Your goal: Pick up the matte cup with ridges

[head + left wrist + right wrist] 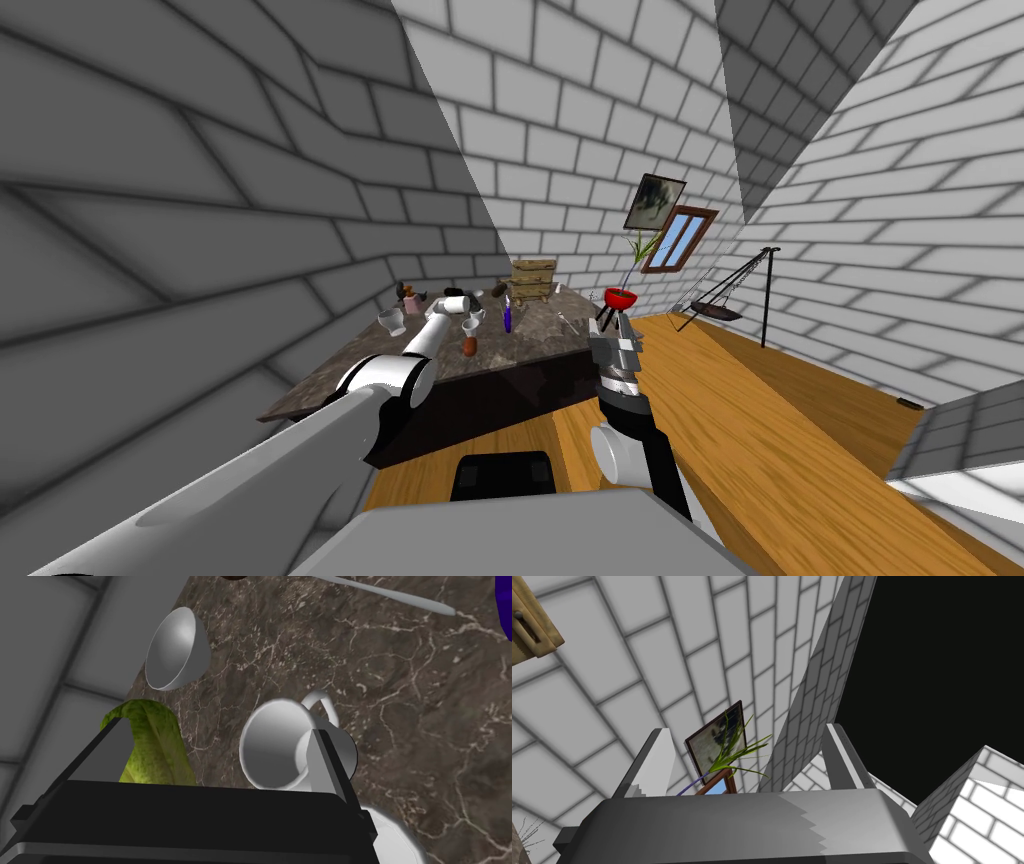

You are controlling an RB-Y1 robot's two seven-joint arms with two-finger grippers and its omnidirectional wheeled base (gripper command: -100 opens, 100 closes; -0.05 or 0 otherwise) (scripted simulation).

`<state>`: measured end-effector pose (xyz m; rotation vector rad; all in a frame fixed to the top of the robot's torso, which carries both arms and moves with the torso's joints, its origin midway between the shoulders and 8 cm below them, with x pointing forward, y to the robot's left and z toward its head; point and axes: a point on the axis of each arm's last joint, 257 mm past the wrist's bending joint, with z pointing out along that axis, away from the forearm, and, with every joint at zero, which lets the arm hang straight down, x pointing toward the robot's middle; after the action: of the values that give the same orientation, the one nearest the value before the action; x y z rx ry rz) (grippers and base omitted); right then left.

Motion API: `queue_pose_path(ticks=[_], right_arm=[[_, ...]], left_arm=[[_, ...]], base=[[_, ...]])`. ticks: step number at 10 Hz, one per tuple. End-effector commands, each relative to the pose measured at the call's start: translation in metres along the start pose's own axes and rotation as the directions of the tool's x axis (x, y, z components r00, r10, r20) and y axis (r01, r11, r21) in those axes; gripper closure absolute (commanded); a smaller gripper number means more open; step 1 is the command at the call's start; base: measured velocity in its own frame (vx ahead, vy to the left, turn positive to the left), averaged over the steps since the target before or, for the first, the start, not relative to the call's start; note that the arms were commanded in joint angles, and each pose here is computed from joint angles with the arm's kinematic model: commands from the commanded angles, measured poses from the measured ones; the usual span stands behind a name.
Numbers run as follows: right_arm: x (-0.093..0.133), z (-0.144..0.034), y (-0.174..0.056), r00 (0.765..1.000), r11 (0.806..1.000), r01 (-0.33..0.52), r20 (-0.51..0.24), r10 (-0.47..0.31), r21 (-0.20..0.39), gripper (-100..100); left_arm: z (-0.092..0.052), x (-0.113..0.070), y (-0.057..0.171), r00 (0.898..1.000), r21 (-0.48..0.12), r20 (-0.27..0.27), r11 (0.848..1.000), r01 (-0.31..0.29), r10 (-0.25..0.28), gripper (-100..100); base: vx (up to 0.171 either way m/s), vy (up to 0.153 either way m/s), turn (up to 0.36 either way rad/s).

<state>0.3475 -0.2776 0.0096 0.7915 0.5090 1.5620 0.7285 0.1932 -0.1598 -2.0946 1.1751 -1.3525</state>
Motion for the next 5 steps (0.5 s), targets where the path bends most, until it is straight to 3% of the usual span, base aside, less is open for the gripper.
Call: queue_pose_path(ticks=[1, 2, 5], right_arm=[[0.0, 0.0, 0.0, 1.0, 1.0, 0.0, 0.0, 0.0, 0.0, 0], [0.0, 0.0, 0.0, 1.0, 1.0, 0.0, 0.0, 0.0, 0.0, 0], [0.0, 0.0, 0.0, 1.0, 1.0, 0.0, 0.0, 0.0, 0.0, 0]], left_arm=[[0.002, -0.002, 0.017, 0.999, -0.066, 0.027, 0.997, 0.027, -0.025, -100], [0.002, -0.002, 0.017, 0.999, -0.067, 0.027, 0.997, 0.027, -0.025, -100], [0.003, 0.0, 0.044, 0.995, -0.176, 0.075, 0.982, 0.074, -0.062, -100]], base=[[-0.008, -0.011, 0.043], [-0.009, -0.015, 0.043], [-0.012, -0.016, 0.059]])
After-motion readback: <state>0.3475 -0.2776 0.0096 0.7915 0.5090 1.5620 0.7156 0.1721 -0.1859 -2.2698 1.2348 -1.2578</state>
